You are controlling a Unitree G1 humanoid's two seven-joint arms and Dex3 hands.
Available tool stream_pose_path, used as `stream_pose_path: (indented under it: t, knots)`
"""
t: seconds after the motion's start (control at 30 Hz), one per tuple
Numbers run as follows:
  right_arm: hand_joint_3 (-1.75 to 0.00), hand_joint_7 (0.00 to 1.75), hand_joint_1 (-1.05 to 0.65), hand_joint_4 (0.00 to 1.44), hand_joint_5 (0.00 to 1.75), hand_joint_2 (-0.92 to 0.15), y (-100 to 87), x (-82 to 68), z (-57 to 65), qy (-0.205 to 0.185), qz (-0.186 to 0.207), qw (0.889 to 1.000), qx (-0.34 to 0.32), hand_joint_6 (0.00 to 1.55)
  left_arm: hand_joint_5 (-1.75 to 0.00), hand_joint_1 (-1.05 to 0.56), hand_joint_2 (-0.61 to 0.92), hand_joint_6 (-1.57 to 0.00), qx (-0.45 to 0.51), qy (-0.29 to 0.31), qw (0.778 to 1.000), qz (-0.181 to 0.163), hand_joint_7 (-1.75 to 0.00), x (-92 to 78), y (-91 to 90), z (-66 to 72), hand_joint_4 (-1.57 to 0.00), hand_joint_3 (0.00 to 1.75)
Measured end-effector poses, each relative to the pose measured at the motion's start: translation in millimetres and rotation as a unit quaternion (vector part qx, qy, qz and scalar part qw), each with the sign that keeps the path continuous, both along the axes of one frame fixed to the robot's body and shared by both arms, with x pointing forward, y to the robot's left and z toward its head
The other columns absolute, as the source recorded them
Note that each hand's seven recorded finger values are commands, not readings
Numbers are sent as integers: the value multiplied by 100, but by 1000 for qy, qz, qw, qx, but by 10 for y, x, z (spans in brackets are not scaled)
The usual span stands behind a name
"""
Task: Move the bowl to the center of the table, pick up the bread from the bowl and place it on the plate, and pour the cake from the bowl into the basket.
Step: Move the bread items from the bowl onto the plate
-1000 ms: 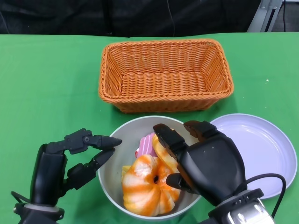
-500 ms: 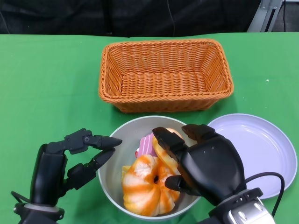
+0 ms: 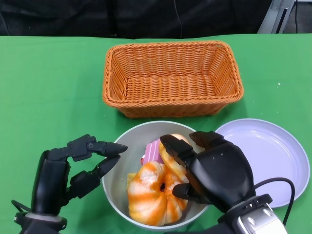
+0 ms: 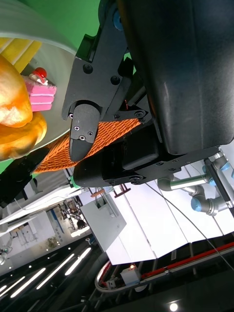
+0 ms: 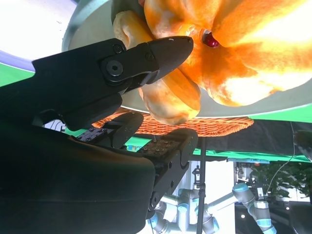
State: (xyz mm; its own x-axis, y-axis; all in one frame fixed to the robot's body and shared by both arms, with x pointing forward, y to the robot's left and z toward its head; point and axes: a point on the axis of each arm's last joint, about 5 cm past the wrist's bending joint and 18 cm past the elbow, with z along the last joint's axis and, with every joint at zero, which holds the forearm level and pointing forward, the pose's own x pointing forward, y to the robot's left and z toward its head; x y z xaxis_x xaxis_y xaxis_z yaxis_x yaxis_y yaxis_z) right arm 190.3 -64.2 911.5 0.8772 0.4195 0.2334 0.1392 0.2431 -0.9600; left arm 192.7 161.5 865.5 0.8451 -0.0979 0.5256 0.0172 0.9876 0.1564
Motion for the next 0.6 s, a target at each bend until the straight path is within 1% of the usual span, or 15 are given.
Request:
stream_pose_path:
  t: [0.23,0.6]
  knots:
    - [-5,1,-71,60,7,-92,-2,39,-41,9,0,1000,3,51,-106,-25,92,-104,4,-2,1000,-1,-46,-3,-1,7,-79,20]
    - [-5,1,-67,61,6,-92,9,98,-52,18,4,1000,9,52,-106,-24,92,-104,4,-3,1000,-1,-46,-5,-1,8,-79,20]
